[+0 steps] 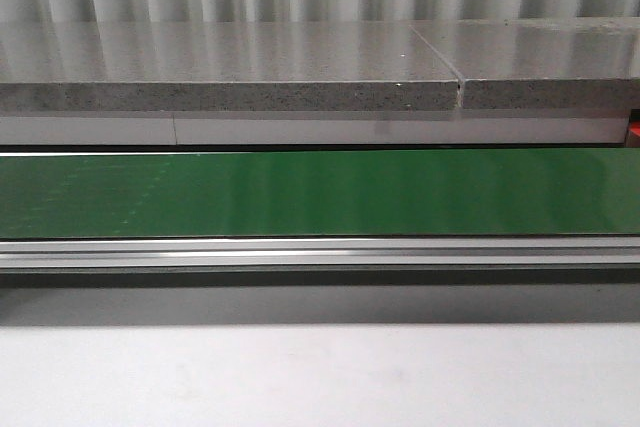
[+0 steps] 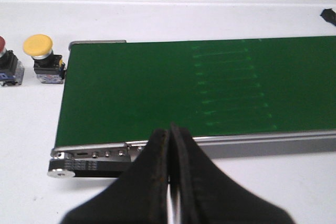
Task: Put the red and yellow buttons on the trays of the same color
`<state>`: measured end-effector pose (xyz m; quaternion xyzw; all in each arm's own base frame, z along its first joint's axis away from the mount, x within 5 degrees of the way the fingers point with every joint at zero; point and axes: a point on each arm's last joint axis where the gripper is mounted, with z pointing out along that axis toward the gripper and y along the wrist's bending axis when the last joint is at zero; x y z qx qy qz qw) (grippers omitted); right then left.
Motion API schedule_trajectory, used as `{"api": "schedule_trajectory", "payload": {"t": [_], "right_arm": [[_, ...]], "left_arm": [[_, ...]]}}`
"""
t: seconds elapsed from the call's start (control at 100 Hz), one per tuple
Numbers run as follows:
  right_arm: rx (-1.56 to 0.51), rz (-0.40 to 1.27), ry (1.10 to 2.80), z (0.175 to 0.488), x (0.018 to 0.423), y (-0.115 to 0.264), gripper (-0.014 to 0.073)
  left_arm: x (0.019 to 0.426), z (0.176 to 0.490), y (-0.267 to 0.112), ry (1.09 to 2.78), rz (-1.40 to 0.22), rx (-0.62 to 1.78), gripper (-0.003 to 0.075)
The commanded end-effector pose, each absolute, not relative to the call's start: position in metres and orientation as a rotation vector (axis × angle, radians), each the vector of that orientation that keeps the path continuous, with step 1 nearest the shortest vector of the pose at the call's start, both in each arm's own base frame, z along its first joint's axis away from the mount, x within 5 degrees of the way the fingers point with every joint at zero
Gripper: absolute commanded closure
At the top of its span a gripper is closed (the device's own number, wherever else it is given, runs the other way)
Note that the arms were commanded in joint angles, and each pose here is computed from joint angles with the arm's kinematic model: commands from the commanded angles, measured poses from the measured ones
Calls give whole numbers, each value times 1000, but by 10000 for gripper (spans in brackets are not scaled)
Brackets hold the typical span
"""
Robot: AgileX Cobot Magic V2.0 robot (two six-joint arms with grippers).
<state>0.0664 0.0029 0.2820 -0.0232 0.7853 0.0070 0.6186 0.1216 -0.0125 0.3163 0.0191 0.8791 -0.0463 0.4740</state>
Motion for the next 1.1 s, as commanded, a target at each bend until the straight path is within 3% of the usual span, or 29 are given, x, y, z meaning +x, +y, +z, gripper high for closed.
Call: {"api": "schedule_trajectory", "payload": {"t": [0.0,0.17,0.24,0.44,0.51,0.8,1.09], "right_arm": [[-58,8,1707,298,68,3,662],[-58,8,1707,298,68,3,662],[-58,8,1707,298,68,3,662],[-58,8,1707,298,68,3,662],[-58,8,1707,298,68,3,662],[-58,8,1707,298,68,3,662],[-58,8,1707,298,68,3,662]], "left_arm": [[139,340,-10,2053,-107,0,741],[167,344,1,2112,-67,-79,736],[179,345,5,2144,-57,-103,686],[210,348,13,2186,-40,-146,320],[221,349,18,2198,-28,-165,244],[269,340,56,2316,-44,-413,241],[321,310,83,2448,-133,-573,242]]}}
